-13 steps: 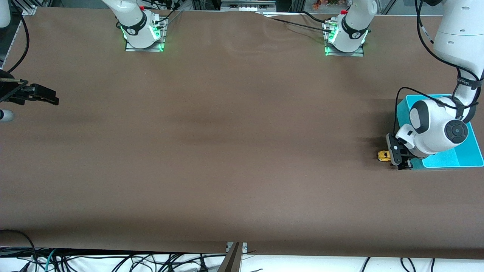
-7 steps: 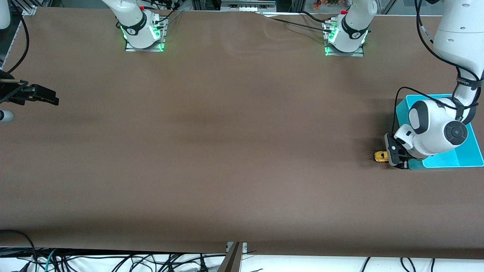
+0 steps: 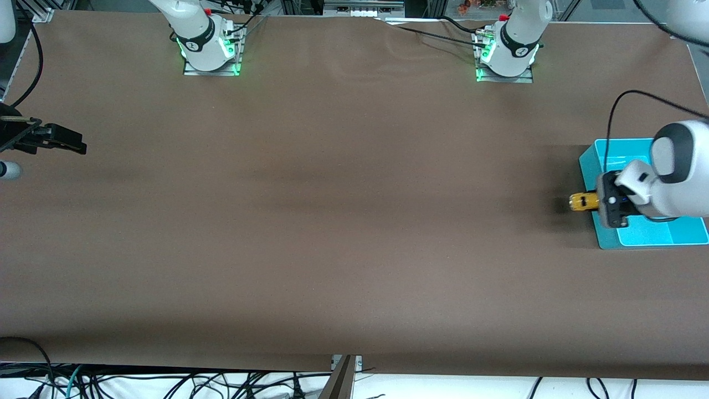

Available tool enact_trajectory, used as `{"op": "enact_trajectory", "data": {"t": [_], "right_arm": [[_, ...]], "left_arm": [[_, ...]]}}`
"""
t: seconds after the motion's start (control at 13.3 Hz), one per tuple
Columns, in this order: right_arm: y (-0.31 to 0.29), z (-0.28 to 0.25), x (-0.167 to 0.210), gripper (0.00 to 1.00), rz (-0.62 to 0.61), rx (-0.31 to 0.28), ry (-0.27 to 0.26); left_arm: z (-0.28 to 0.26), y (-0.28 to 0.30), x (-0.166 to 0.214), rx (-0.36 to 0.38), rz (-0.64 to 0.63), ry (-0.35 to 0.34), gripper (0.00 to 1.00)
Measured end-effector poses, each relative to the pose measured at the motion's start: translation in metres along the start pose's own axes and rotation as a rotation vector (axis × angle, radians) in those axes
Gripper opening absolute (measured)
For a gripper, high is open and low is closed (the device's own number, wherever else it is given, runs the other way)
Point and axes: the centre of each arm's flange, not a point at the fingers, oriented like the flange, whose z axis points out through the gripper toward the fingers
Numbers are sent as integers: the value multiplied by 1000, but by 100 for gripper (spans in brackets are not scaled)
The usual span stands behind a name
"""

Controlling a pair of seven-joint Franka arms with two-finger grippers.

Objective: Wind and store yellow beetle car
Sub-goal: 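Lift the car into the teal bin and open the left gripper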

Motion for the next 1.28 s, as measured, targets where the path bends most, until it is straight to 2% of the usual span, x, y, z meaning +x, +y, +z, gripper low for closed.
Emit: {"op": "enact_trajectory", "data": {"t": [0.15, 0.3, 0.45, 0.53, 0.68, 0.83, 1.05, 1.13, 1.2, 1.28], "right_arm": [[0, 0, 0, 100, -1, 0, -2], [0, 1, 0, 100, -2, 0, -2], [-1, 1, 0, 100, -2, 0, -2], [-1, 0, 0, 100, -3, 0, -2], [-1, 1, 0, 100, -3, 0, -2], [-1, 1, 0, 100, -4, 0, -2], [-1, 1, 0, 100, -4, 0, -2], [-1, 1, 0, 100, -4, 0, -2], [-1, 0, 0, 100, -4, 0, -2], [-1, 1, 0, 100, -4, 0, -2]], "left_arm": [[-14, 18, -58, -21, -79, 3, 45], [-1, 26, -124, -17, -120, -7, 45], [31, 21, -174, 31, -67, 4, 45], [66, 10, -198, 67, -3, 6, 45], [108, -2, -205, 81, 37, 11, 45], [140, -11, -197, 85, 56, 18, 45], [157, -14, -193, 87, 65, 22, 45], [155, -14, -193, 91, 66, 20, 50], [148, -15, -193, 100, 67, 16, 63], [137, -14, -193, 105, 69, 13, 71]]}}
